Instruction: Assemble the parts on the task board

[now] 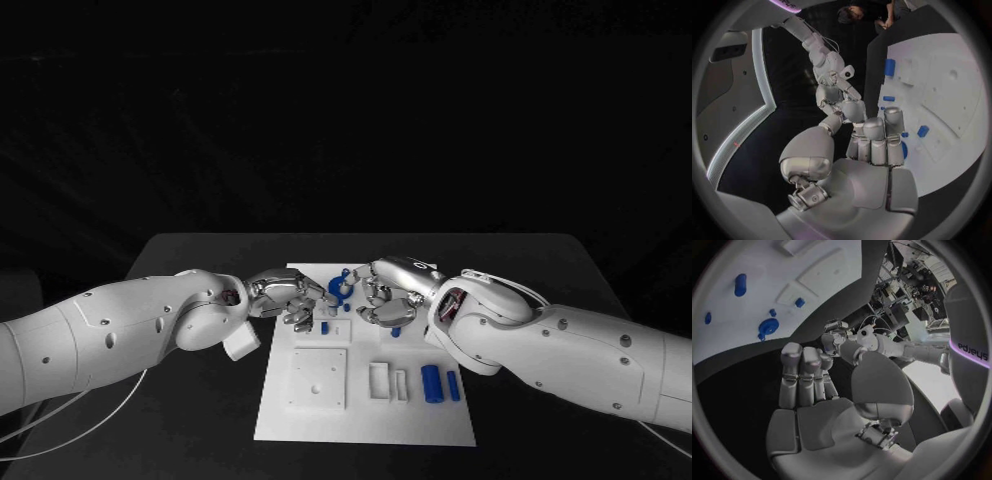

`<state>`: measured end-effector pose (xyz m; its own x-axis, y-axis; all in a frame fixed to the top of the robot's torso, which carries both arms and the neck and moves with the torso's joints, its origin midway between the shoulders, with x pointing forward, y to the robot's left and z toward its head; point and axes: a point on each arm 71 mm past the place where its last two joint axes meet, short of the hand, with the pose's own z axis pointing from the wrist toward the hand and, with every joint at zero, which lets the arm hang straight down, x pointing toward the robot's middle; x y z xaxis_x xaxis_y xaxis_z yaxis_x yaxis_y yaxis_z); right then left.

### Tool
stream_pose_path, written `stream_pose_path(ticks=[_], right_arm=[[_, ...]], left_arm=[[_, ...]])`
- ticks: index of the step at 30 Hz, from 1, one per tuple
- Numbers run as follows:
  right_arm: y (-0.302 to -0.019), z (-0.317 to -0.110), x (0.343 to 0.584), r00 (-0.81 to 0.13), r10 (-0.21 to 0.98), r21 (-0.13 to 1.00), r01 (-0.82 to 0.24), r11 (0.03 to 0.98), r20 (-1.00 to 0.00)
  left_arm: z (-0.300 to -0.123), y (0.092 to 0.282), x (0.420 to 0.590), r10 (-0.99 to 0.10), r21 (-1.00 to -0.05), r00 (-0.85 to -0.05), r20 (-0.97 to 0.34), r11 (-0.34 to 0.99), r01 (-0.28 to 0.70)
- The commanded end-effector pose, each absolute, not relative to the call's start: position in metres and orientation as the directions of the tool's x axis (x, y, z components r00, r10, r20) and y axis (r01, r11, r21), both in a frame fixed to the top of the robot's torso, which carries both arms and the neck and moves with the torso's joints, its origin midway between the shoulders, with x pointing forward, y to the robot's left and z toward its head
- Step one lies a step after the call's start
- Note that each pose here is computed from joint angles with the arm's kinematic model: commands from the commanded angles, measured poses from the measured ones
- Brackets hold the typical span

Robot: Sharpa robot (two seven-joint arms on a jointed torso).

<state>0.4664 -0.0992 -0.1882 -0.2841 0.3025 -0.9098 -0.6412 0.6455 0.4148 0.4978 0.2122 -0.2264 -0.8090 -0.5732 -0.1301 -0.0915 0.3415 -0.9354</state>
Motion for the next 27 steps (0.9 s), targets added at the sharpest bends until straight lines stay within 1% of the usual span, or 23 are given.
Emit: stream_pose_path(ticks=[1,27], right_arm=[[-0.0967,-0.1875,0.4647,-0.273,0.299,0.404,-0.653,0.640,-0.915],[-0.0915,-0.1879,0.4591,-0.282,0.298,0.409,-0.665,0.624,-0.912]], left_arm=[[-0.2253,0.2096,0.4967,-0.564,-0.941,-0.819,-0.110,0.323,-0.096],[-0.2256,0.2107,0.4972,-0.568,-0.940,-0.816,-0.106,0.324,-0.103]])
